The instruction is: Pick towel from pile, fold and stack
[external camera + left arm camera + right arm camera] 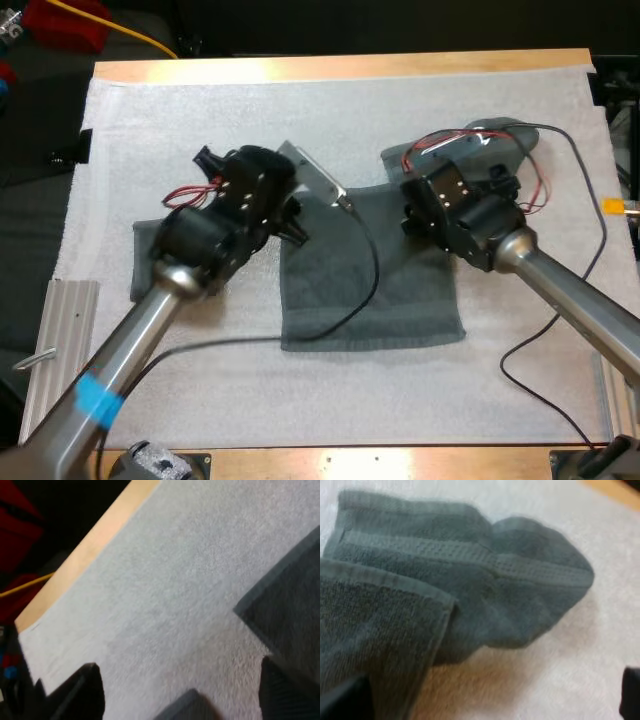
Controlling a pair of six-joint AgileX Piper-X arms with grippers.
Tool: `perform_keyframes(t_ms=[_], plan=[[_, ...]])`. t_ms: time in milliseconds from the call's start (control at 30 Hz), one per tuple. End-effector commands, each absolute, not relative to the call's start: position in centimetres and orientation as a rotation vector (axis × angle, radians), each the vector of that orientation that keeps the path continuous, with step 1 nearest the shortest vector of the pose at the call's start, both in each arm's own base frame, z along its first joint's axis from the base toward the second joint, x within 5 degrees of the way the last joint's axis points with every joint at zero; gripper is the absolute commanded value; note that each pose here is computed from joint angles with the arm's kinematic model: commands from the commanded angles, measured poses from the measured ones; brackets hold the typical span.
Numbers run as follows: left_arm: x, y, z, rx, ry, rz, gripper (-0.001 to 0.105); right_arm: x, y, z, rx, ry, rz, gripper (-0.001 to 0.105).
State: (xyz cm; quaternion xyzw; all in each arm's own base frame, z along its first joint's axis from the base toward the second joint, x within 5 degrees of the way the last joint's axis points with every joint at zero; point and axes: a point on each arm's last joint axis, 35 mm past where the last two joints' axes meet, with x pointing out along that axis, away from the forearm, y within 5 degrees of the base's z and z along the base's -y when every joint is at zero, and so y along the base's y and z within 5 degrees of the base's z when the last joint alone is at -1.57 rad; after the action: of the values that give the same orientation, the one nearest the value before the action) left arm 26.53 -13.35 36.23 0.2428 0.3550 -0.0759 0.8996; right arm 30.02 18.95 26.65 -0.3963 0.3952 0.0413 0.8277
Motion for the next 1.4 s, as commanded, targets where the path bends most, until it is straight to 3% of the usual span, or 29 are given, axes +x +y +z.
perform_keyframes(t_ms=[0,367,733,1033,1367], plan=[[25.7,-13.1,37.3,0.463,0.718,-0.162,0.063,29.5,18.4,27.9,-0.838,0.829,0.088,0.096],[19.8,-10.3,41.4,0.188,0.695,-0.242,0.063,24.6,15.7,32.7,-0.701,0.893,0.201,0.096],[14.7,-7.9,42.7,0.035,0.779,-0.314,0.063,20.2,13.0,35.9,-0.543,0.951,0.272,0.096],[11.1,-6.1,43.7,-0.052,0.763,-0.342,0.063,16.8,11.0,37.8,-0.447,0.973,0.34,0.096],[8.0,-4.7,43.4,-0.101,0.865,-0.396,0.063,13.5,9.0,39.2,-0.375,1.002,0.392,0.096]])
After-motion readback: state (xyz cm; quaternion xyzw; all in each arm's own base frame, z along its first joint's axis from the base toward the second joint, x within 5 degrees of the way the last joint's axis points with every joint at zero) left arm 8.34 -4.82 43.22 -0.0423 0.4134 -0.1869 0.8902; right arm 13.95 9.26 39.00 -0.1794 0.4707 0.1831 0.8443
